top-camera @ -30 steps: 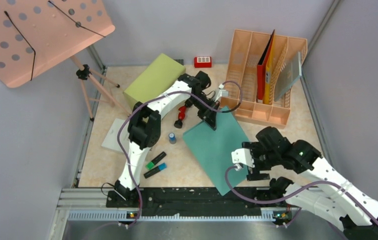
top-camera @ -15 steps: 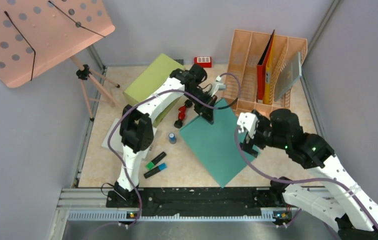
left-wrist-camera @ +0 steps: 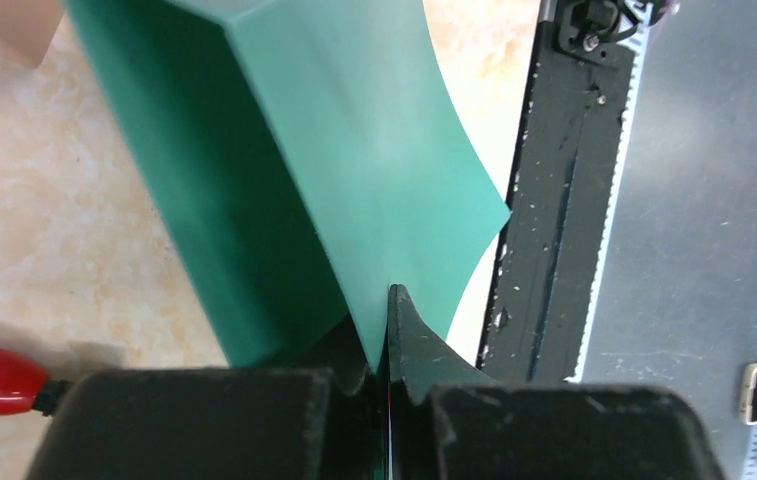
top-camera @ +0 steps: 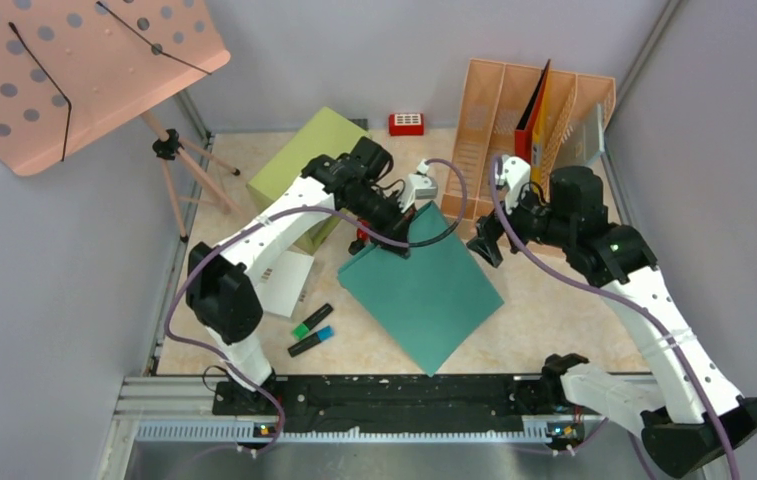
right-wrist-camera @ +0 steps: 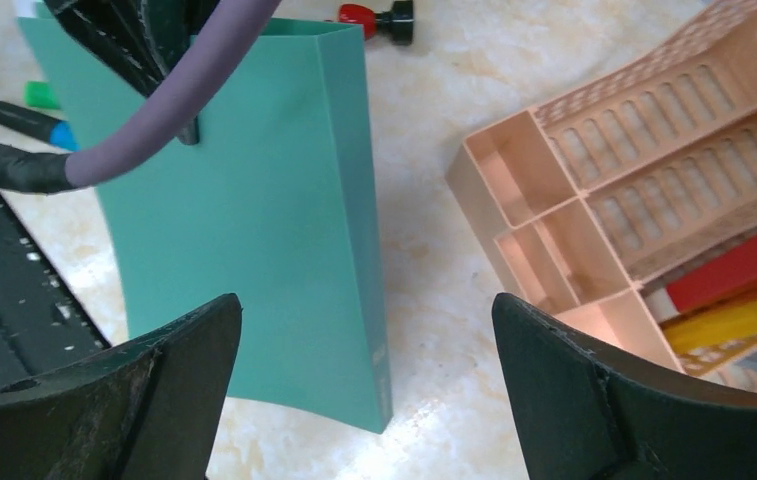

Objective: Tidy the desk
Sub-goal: Place the folder in the storage box.

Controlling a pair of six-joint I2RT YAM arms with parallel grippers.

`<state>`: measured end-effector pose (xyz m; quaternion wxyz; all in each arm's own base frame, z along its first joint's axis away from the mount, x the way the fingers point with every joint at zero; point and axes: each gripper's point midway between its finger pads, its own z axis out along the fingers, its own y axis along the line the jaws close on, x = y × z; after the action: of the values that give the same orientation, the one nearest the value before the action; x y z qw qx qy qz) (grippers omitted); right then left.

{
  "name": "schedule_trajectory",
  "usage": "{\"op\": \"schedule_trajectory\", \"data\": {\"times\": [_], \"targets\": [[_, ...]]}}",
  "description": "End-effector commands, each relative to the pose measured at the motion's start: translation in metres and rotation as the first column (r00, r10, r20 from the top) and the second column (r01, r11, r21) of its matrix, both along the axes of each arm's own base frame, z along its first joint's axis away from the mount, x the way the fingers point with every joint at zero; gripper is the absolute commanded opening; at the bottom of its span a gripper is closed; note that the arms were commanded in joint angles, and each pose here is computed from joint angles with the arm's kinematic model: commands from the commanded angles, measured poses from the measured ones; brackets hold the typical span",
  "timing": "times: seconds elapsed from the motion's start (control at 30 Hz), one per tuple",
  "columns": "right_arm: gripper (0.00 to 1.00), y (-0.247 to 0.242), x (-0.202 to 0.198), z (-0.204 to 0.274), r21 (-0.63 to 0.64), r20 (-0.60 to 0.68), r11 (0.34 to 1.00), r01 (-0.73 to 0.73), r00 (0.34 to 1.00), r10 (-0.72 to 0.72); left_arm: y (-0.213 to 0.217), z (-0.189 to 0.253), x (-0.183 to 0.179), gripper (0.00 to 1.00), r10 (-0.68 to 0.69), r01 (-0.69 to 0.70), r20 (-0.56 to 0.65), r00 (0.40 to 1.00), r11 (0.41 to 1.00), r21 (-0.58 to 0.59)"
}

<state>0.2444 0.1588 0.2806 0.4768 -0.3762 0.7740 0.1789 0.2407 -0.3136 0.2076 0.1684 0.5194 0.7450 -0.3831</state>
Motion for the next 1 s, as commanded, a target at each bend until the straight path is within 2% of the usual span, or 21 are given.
{"op": "schedule_trajectory", "data": {"times": [0.0,0.1,0.27,0.47,0.73,0.87,0.97], "targets": [[0.95,0.026,-0.009,0.016,0.145,-0.029,0.979,-0.146,0.988,0.152,0.003,0.030,-0.004,0.00,-0.058,0.074,0.205,0.977,0.995,-0.071],[0.96,0.037,-0.017,0.001,0.201,-0.097,0.954,-0.221,0.965,0.244,0.009,0.034,-0.011,0.00,-0.066,0.094,0.270,0.961,0.991,-0.094],[0.96,0.045,-0.017,-0.016,0.209,-0.110,0.934,-0.288,0.943,0.315,0.010,0.039,-0.023,0.00,-0.080,0.146,0.373,0.924,0.977,-0.152],[0.96,0.053,-0.014,-0.032,0.230,-0.146,0.913,-0.337,0.916,0.374,0.009,0.040,-0.027,0.00,-0.096,0.163,0.387,0.917,0.976,-0.146],[0.93,0.064,-0.029,-0.055,0.299,-0.210,0.855,-0.424,0.845,0.493,0.000,0.046,-0.019,0.00,-0.081,0.155,0.400,0.913,0.976,-0.156],[0.87,0.067,-0.029,-0.070,0.326,-0.240,0.847,-0.421,0.829,0.505,-0.007,0.050,-0.017,0.00,-0.077,0.157,0.384,0.920,0.971,-0.180],[0.78,0.068,-0.026,-0.074,0.321,-0.249,0.845,-0.427,0.823,0.511,-0.008,0.049,-0.016,0.00,-0.077,0.156,0.379,0.922,0.971,-0.181]]}}
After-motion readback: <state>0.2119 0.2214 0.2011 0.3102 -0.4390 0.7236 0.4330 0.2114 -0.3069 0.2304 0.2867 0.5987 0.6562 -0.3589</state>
